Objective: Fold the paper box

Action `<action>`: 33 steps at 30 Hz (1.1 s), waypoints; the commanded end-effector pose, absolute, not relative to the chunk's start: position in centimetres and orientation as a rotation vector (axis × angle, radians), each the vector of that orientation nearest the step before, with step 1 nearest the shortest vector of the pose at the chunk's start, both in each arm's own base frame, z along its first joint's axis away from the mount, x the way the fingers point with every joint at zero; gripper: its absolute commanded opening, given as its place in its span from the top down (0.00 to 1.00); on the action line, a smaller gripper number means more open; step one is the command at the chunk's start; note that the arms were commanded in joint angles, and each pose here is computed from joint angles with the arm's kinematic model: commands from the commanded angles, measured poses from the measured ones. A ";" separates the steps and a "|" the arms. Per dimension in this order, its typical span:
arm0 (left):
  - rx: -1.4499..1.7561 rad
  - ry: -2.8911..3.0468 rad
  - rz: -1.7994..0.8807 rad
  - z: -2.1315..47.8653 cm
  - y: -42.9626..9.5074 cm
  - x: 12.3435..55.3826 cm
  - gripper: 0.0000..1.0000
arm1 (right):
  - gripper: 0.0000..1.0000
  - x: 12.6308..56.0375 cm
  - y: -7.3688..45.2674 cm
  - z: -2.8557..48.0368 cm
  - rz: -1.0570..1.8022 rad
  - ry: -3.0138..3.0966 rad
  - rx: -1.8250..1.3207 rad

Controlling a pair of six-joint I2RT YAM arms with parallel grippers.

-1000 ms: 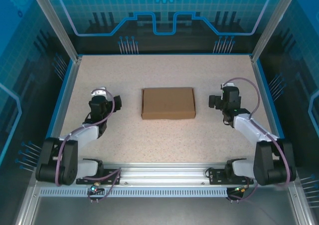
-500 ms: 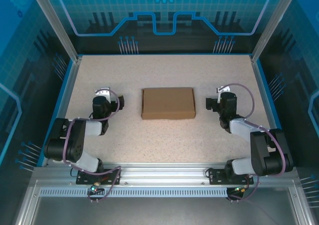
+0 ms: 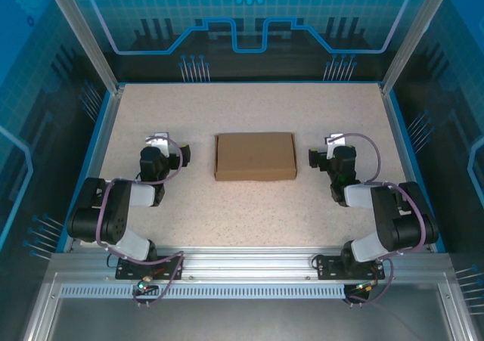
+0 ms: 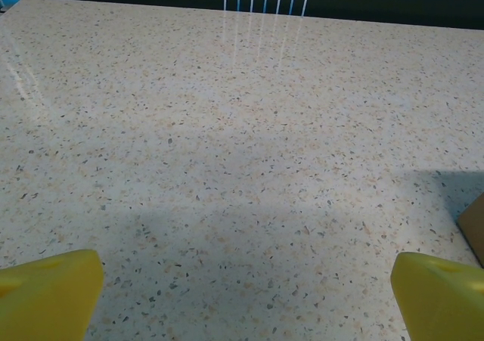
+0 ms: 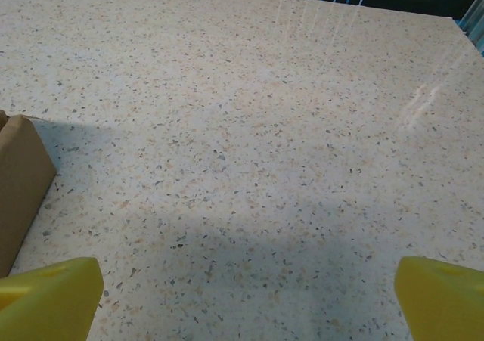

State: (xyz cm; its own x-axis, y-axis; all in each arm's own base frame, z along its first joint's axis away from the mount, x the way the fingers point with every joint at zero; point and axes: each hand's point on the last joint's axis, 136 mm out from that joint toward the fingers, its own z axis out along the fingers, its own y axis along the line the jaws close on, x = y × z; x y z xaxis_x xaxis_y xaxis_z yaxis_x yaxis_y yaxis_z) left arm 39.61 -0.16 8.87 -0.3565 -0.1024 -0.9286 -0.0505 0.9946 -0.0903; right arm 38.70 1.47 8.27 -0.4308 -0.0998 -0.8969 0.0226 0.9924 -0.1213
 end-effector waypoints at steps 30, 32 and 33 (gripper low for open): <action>-0.083 1.905 -0.058 9.5 -0.2 39.8 0.01 | 0.00 39.5 1.4 9.6 -0.097 1.951 -0.045; -0.082 1.903 -0.058 9.5 -0.2 39.8 0.01 | 0.00 39.5 1.3 9.6 -0.097 1.952 -0.045; -0.081 1.905 -0.057 9.5 -0.2 39.8 0.01 | 0.00 39.6 1.4 9.6 -0.097 1.951 -0.045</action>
